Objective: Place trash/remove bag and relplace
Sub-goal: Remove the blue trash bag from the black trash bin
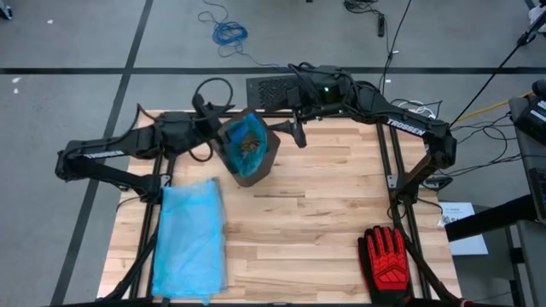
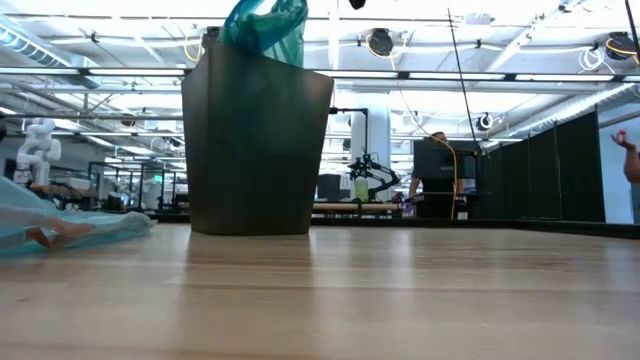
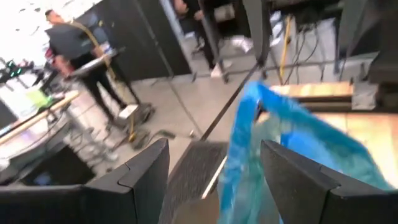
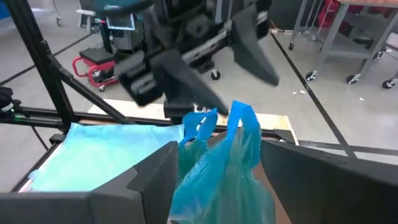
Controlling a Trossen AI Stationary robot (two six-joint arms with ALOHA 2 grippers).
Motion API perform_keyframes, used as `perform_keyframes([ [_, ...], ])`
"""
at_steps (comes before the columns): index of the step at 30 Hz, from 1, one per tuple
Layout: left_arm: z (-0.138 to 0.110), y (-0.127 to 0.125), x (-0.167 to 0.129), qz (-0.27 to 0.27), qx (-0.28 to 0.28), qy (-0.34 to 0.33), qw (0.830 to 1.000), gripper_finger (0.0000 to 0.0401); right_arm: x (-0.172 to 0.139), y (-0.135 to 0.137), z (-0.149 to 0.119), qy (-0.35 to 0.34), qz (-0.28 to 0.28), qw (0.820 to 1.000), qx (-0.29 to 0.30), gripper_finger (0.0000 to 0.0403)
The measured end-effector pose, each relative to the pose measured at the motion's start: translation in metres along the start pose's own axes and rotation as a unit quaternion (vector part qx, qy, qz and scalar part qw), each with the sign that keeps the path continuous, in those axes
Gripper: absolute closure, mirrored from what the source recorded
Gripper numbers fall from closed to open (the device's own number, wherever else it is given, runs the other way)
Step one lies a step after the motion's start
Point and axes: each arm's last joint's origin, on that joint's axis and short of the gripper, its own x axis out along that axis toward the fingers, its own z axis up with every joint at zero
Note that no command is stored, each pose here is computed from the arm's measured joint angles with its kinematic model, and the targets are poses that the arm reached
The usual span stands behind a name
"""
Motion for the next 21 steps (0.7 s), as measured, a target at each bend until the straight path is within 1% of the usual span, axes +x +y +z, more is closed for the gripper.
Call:
perform_keyframes([
  [4, 0.011, 0.010, -0.003, -0.036, -0.004, -0.031, 0.999, 0.0155, 0.000, 0.000, 0.000, 0.002, 0.000, 1.000, -0.010, 0.0195],
  [7, 0.017, 0.011, 0.001, -0.069, 0.002, -0.046, 0.997, 0.0155, 0.000, 0.000, 0.000, 0.002, 0.000, 1.000, -0.012, 0.0200],
  [13, 0.014, 0.010, 0.022, -0.122, 0.012, -0.020, 0.992, 0.0155, 0.000, 0.000, -0.001, 0.005, 0.001, 1.000, -0.011, 0.0202],
  [17, 0.011, 0.008, 0.033, -0.124, 0.023, -0.010, 0.992, 0.0157, 0.000, 0.000, -0.001, 0.006, 0.001, 1.000, -0.011, 0.0202],
  [19, 0.011, 0.008, 0.035, -0.123, 0.026, -0.009, 0.992, 0.0168, 0.000, 0.000, -0.002, 0.010, 0.002, 1.000, -0.009, 0.0202],
  [21, 0.010, 0.009, 0.035, -0.120, 0.026, -0.008, 0.992, 0.0188, 0.000, 0.001, -0.003, 0.013, 0.003, 1.000, -0.009, 0.0202],
])
